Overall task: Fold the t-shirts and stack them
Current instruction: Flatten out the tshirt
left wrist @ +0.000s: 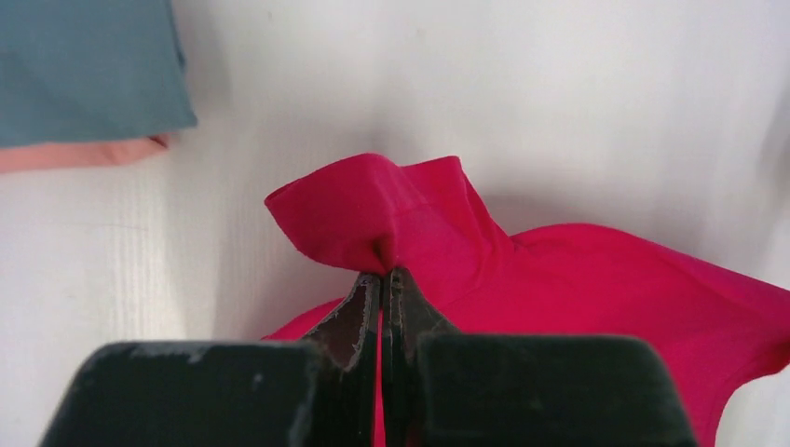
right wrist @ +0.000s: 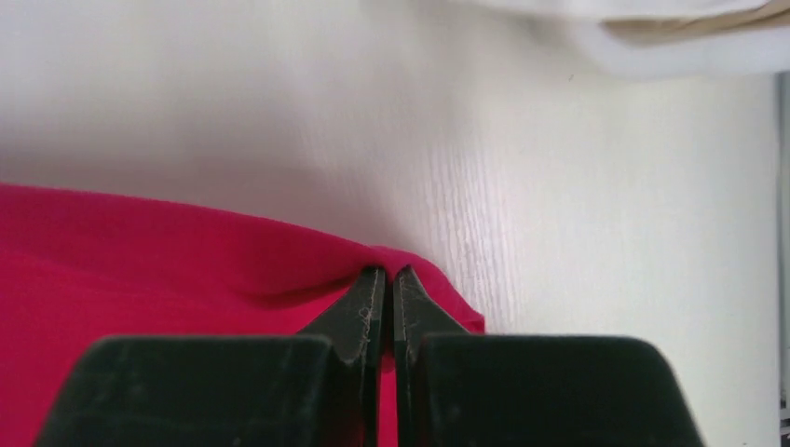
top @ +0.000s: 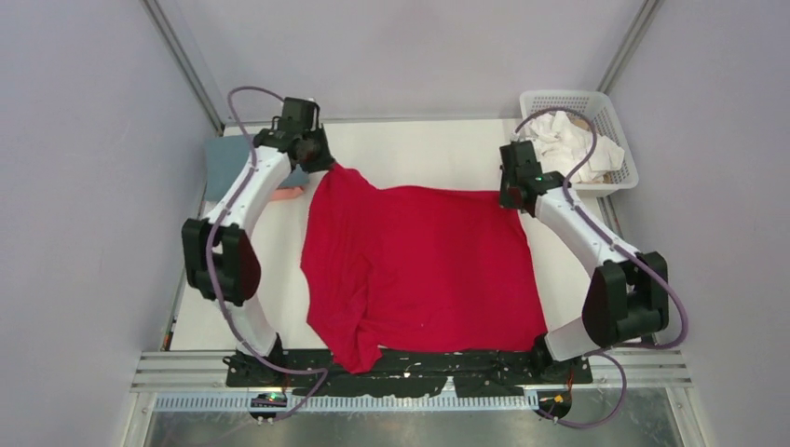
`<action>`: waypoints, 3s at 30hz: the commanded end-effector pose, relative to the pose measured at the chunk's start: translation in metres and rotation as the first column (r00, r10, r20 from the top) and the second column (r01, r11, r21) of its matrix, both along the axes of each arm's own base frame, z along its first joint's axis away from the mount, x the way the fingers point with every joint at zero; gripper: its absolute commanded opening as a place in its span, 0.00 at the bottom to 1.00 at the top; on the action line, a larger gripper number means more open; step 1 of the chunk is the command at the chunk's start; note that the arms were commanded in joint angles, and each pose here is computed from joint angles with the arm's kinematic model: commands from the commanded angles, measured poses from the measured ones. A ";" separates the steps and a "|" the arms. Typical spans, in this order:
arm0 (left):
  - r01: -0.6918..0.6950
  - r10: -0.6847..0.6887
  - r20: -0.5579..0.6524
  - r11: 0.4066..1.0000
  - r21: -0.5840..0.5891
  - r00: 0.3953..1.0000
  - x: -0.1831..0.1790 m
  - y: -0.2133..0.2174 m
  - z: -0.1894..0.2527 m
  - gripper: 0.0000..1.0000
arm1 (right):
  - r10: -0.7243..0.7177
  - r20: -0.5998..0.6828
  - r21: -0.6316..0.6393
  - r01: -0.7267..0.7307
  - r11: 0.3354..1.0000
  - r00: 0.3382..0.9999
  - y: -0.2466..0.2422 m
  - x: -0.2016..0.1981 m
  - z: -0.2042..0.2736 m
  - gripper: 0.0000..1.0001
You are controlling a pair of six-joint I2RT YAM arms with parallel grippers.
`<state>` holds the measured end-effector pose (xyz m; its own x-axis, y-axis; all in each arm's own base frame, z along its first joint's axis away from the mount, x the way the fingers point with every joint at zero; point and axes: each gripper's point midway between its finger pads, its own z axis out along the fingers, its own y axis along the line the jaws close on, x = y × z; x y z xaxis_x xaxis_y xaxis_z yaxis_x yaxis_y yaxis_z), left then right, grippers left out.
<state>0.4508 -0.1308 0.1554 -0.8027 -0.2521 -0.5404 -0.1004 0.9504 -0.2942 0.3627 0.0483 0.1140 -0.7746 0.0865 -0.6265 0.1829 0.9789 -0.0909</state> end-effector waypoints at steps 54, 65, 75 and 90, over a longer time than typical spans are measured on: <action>0.065 -0.103 0.385 0.992 0.110 0.917 0.006 0.020 0.030 0.00 | -0.004 0.458 0.043 -0.017 0.999 0.889 -0.021 0.021 0.080 0.10; 0.002 -0.004 0.023 0.998 0.059 1.000 0.099 0.006 -0.051 0.51 | -0.131 0.215 -0.066 0.148 0.987 0.968 -0.041 0.119 0.001 0.48; -0.011 0.015 0.126 0.999 -0.030 0.992 0.068 0.002 0.017 0.99 | -0.021 0.183 0.123 -0.002 0.992 0.983 -0.001 0.099 0.022 0.96; 0.063 -0.090 -0.125 0.977 -0.206 0.988 -0.039 -0.037 -0.066 0.99 | -0.010 0.012 0.323 0.005 0.946 1.000 0.040 0.092 -0.055 0.95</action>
